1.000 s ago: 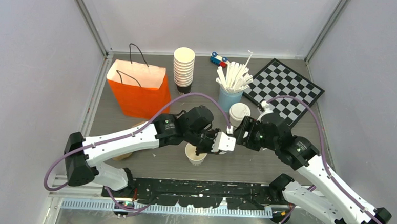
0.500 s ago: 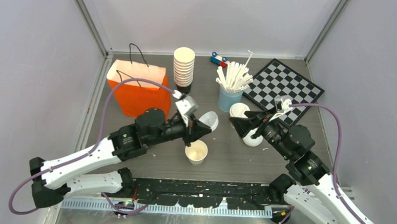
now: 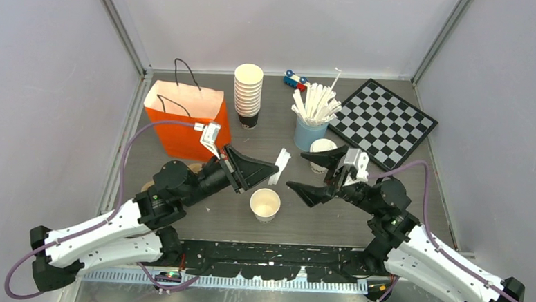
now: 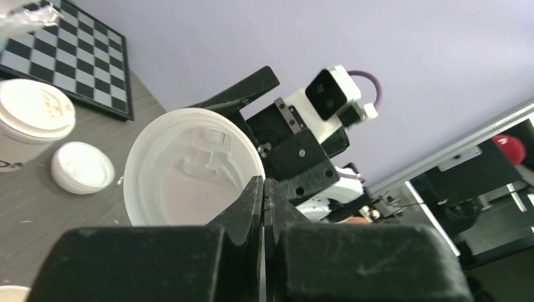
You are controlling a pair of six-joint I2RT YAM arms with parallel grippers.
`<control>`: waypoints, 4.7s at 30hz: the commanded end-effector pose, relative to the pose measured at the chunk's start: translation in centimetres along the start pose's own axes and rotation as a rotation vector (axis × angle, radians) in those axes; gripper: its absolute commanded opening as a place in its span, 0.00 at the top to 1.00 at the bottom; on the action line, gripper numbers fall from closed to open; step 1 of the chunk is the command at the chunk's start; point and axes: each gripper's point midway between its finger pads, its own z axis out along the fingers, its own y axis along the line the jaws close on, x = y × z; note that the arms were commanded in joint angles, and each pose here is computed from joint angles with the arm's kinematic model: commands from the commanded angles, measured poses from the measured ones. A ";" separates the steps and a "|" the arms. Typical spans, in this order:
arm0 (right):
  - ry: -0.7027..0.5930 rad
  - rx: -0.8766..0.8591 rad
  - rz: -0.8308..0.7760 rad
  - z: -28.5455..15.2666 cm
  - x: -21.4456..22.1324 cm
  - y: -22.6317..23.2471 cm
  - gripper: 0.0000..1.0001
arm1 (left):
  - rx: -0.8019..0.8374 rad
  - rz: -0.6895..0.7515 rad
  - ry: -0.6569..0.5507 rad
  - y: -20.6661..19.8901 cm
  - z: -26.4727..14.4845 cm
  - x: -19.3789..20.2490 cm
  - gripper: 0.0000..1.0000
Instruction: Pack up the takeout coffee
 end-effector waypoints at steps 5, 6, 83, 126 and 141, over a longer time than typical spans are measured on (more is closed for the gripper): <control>-0.091 -0.112 -0.297 1.9 -1.9 3.1 0.10 | 0.073 -0.163 -0.040 -1.8 0.5 -0.8 1.00; -0.088 -0.113 -0.317 2.0 -1.8 3.3 0.10 | 0.066 -0.163 -0.037 -1.6 0.4 -0.7 1.00; 0.724 0.561 0.371 -2.7 6.1 -0.4 0.28 | -0.672 0.439 0.156 11.5 -10.2 -1.8 0.00; 1.557 0.624 0.292 1.8 18.0 4.7 0.21 | -0.604 0.439 0.038 12.9 -19.5 -1.0 0.08; 1.573 0.630 0.273 2.1 17.4 4.5 0.21 | -0.599 0.436 0.023 12.9 -19.6 -1.2 0.08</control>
